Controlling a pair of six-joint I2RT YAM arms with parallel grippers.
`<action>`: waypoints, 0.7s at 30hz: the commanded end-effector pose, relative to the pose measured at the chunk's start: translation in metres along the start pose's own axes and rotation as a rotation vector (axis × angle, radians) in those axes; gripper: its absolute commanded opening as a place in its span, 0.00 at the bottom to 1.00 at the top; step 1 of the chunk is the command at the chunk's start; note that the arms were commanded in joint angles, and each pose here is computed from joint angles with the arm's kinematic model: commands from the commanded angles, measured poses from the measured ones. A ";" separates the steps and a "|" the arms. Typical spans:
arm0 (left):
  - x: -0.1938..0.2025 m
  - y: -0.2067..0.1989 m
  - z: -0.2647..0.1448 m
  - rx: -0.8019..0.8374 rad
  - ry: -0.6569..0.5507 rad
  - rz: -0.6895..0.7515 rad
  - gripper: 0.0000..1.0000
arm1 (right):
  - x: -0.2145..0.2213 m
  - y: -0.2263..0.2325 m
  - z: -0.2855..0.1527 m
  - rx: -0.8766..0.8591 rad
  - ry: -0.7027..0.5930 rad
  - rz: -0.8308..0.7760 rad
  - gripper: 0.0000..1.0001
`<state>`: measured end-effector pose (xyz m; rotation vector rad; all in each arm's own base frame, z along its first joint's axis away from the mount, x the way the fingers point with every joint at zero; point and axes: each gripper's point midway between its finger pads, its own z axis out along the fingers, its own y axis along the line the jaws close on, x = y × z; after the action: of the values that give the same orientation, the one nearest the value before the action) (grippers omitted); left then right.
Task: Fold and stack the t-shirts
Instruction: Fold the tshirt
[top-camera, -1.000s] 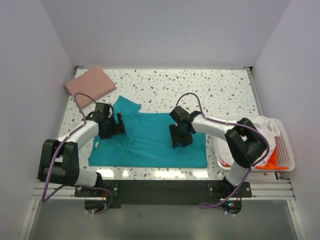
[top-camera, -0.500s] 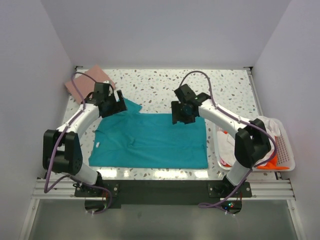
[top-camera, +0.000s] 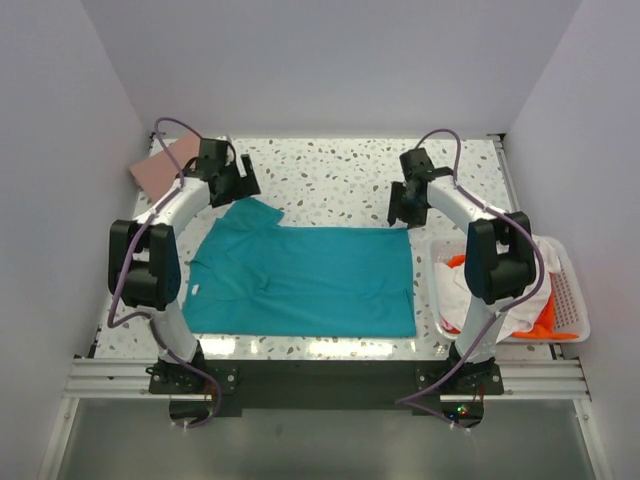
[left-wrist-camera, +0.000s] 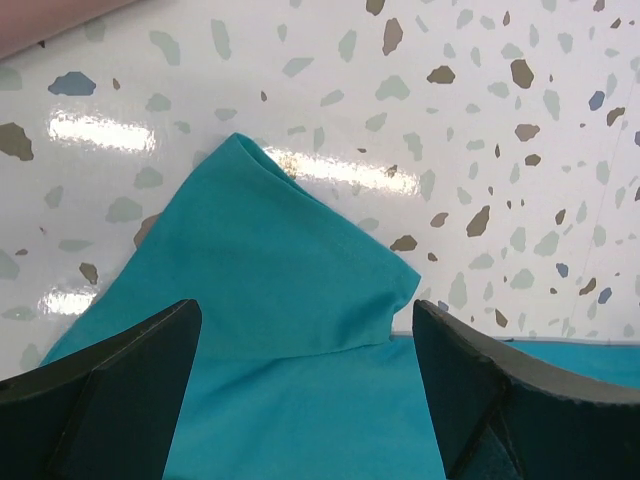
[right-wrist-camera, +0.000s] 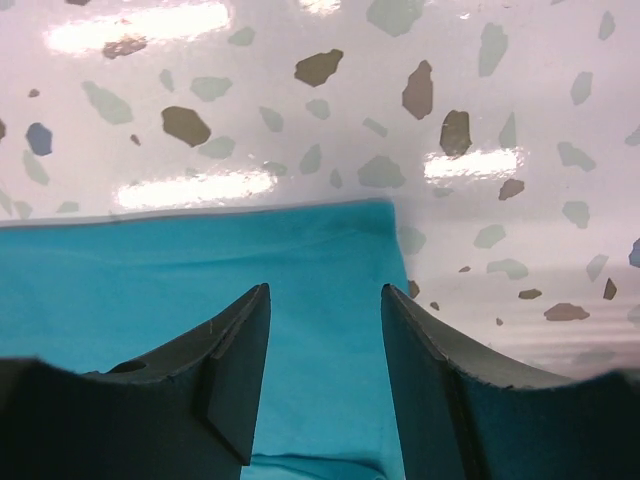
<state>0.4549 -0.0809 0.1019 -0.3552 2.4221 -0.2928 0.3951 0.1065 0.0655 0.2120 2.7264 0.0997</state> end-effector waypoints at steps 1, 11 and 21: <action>-0.029 -0.006 0.003 0.014 -0.075 0.014 0.91 | -0.019 -0.006 0.004 -0.001 -0.038 -0.012 0.52; -0.039 -0.010 0.023 0.012 -0.066 0.010 0.90 | -0.006 -0.027 0.026 0.029 0.011 0.014 0.47; -0.042 -0.009 0.038 0.003 -0.055 0.016 0.89 | 0.003 -0.023 0.049 -0.008 0.047 0.019 0.38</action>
<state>0.4956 -0.0858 0.0842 -0.3564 2.4261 -0.2915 0.4035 0.0834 0.0205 0.2525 2.7863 0.0871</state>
